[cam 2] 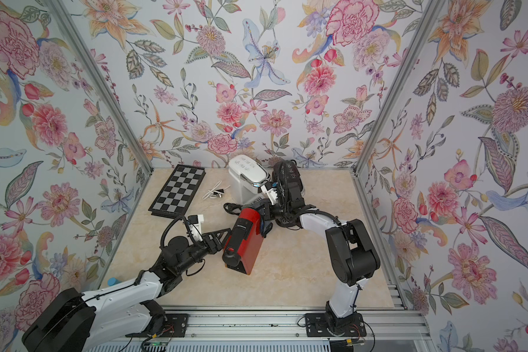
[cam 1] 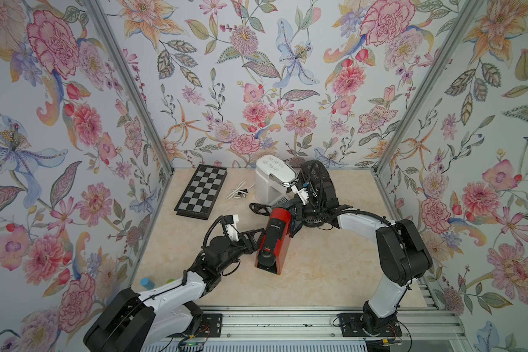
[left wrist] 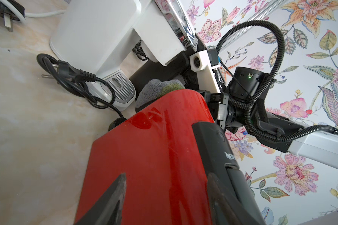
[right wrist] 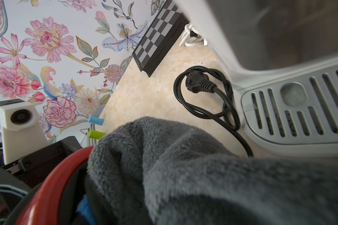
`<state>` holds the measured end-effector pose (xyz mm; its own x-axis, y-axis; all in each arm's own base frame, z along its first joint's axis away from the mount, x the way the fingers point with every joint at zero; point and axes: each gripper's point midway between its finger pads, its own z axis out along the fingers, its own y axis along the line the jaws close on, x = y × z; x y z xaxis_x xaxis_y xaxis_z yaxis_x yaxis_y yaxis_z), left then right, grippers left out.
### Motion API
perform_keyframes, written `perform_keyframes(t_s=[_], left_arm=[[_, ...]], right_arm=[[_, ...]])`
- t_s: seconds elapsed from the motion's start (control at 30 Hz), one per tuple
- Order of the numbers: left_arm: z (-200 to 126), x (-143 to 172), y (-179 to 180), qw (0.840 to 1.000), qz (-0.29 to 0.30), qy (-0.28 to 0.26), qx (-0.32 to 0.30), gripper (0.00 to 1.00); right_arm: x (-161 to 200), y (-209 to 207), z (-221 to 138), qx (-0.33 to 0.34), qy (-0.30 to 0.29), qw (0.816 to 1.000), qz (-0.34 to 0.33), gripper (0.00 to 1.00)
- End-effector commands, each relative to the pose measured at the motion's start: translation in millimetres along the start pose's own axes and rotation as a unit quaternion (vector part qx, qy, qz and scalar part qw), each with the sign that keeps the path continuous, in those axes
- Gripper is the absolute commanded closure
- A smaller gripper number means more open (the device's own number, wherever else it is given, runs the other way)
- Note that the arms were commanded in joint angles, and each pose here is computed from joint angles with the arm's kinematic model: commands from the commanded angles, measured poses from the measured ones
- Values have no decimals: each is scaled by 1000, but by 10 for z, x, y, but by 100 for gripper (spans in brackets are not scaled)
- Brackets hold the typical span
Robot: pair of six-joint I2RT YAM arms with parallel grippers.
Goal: Wipe the surface of a coffee machine
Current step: Wipe the dirt from the surface of the coffee machine.
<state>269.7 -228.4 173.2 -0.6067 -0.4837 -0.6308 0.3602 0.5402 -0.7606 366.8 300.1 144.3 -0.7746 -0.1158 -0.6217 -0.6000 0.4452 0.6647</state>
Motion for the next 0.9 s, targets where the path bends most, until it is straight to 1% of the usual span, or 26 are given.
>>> perform_keyframes(t_s=[0.0,0.23,0.37,0.53,0.7,0.87], left_arm=[[-18,-7,-2,1000,0,3,-3,33],[-14,-4,14,1000,3,4,-6,33],[-13,-1,9,1000,4,4,-5,33],[-52,1,37,1000,3,0,-9,33],[-86,-1,72,1000,4,-4,-17,33],[-103,0,90,1000,3,-4,-18,33]], right_arm=[[547,133,212,-53,90,993,46,100],[839,39,318,-18,125,991,41,100],[919,-19,335,-1,135,990,39,100],[1092,-241,314,59,156,985,33,100],[1238,-301,339,64,172,982,37,100],[1248,-332,355,68,174,982,33,100]])
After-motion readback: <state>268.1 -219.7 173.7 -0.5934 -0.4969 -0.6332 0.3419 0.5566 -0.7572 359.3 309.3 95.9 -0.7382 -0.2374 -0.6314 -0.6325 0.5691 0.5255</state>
